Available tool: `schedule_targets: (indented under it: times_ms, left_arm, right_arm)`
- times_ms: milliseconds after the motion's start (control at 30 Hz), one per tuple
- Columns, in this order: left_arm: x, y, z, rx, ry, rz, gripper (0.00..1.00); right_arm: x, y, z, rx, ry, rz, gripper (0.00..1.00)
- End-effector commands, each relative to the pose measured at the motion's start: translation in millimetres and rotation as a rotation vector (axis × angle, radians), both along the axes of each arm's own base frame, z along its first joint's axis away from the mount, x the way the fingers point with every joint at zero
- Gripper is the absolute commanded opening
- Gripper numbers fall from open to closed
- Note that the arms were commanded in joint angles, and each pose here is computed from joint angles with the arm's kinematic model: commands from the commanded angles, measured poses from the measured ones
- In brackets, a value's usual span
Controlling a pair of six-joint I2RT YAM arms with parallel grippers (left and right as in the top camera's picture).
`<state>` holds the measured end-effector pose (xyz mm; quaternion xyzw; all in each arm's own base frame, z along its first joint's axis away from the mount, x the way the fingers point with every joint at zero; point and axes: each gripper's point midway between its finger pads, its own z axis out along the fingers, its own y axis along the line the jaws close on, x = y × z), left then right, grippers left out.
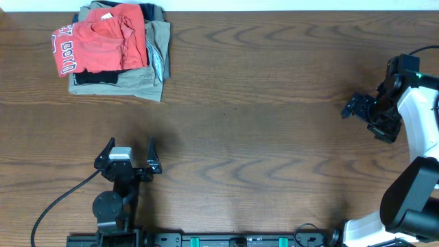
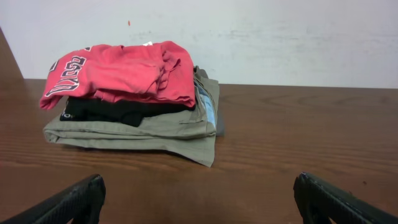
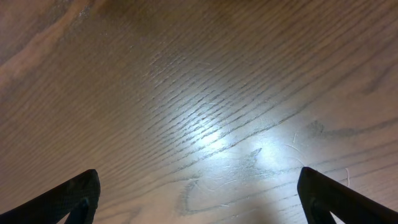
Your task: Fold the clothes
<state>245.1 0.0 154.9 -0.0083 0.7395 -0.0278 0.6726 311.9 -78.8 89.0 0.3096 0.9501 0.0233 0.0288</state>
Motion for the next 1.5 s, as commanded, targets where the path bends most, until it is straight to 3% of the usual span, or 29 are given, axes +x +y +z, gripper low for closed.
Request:
schedule_targets:
  times_ms: [0, 300, 733, 867, 1000, 1267, 1467]
  left_arm:
    - [-1, -3, -15, 0.005, 0.046, -0.015, 0.98]
    - [-1, -3, -15, 0.005, 0.046, -0.015, 0.98]
    - [-1, -3, -15, 0.005, 0.046, -0.015, 0.98]
    - [-1, -3, -15, 0.005, 0.046, -0.015, 0.98]
    - [-1, -3, -15, 0.005, 0.046, -0.015, 0.98]
    - [-1, -3, -15, 0.005, 0.046, -0.015, 0.98]
    - [-1, -3, -15, 0.005, 0.046, -0.015, 0.98]
  right_arm:
    - [3, -4, 8, -0.016, -0.023, -0.021, 0.99]
    - [4, 0, 22, -0.027, -0.067, -0.009, 0.99]
    - [-14, 63, 152, -0.092, -0.501, 0.175, 0.99]
    - [-22, 39, 196, -0.324, -0.650, 0.125, 0.99]
    - [-38, 41, 220, -0.334, -0.740, 0.117, 0.99]
    - [-70, 33, 245, -0.386, -0.860, 0.076, 0.99]
    - [-76, 43, 224, -0.327, -0.993, 0.052, 0.99]
